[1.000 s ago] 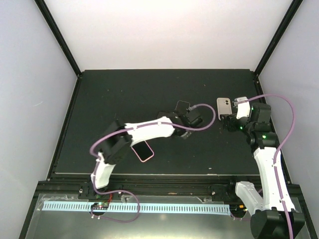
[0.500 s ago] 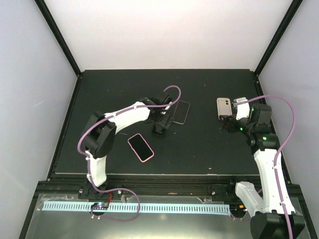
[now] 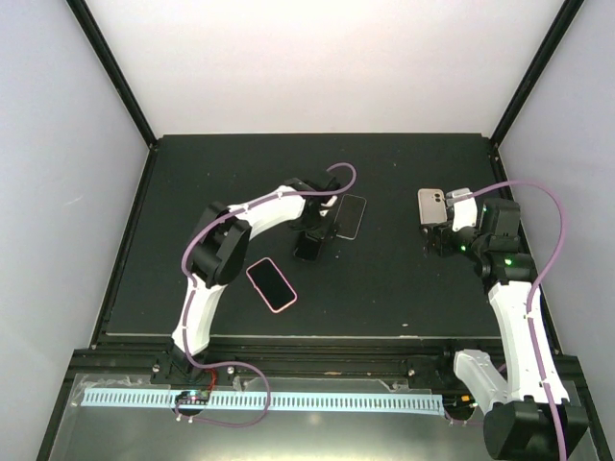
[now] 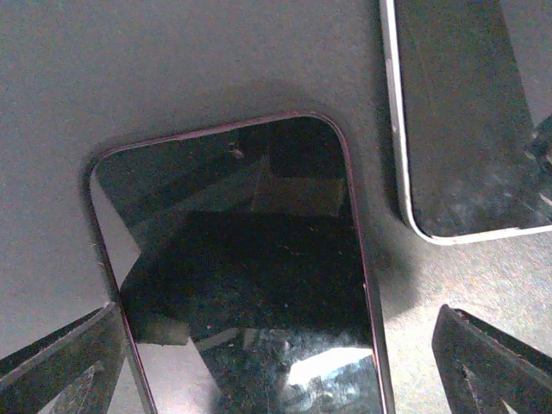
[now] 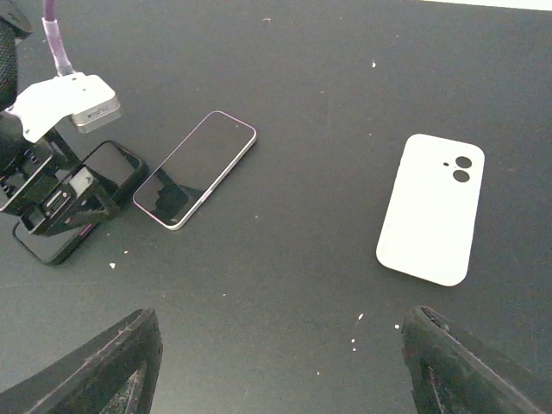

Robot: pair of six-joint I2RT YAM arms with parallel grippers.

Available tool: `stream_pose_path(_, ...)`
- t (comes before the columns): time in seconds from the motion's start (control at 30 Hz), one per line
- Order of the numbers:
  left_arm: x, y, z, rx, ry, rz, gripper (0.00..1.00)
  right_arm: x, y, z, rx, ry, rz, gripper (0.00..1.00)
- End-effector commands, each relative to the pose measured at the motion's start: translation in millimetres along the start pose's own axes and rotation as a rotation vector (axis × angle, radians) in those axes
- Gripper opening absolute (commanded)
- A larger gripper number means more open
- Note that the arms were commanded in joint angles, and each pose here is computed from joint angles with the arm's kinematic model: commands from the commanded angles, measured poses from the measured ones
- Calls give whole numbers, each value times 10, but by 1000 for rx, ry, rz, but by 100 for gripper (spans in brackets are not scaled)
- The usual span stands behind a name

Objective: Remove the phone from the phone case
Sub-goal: Pick up the phone at the center of the board.

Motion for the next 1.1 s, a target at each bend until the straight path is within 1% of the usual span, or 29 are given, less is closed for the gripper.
stream_pose_path(0.0,85,32,-69,26,-19,-47,99,35,-32,-14,-12,-13,-15,77)
stream_pose_path(0.2,113,122,-24,64,-23,-65,99,41,-65,-31,-25,-19,-9,77)
stream_pose_path(0.3,131,97,-13,68,-31,-75,99,47,-73,-34,-26,-21,-11,77)
stream_pose_path(0.4,138,-71,-100,1,-30,-71,99,55,-73,-31,-27,-22,-14,77)
stream_pose_path(0.47,197,-192,-168,-52,-33,-98,99,52,-78,-41,-30,-22,-13,77)
stream_pose_path(0.53,209,-233,-204,-68,-33,-100,99,57,-79,-38,-29,-23,-15,77)
stream_pose_path(0.83,85,61,-147,71,23,-28,99,59,-83,-35,-29,-23,-15,77)
stream_pose_path(1.07,174,175,-95,128,22,-37,99,67,-92,-40,-32,-26,-18,77)
Point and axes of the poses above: each gripper's point midway between its finger pads, its own y axis out along the fingers, its own x axis along the line the jaws close on, z = x × y, the point moved 2 cm from there along -y, back along the fingers, and after that the axes turned 5 degrees about -y, right-handed, at the moved point
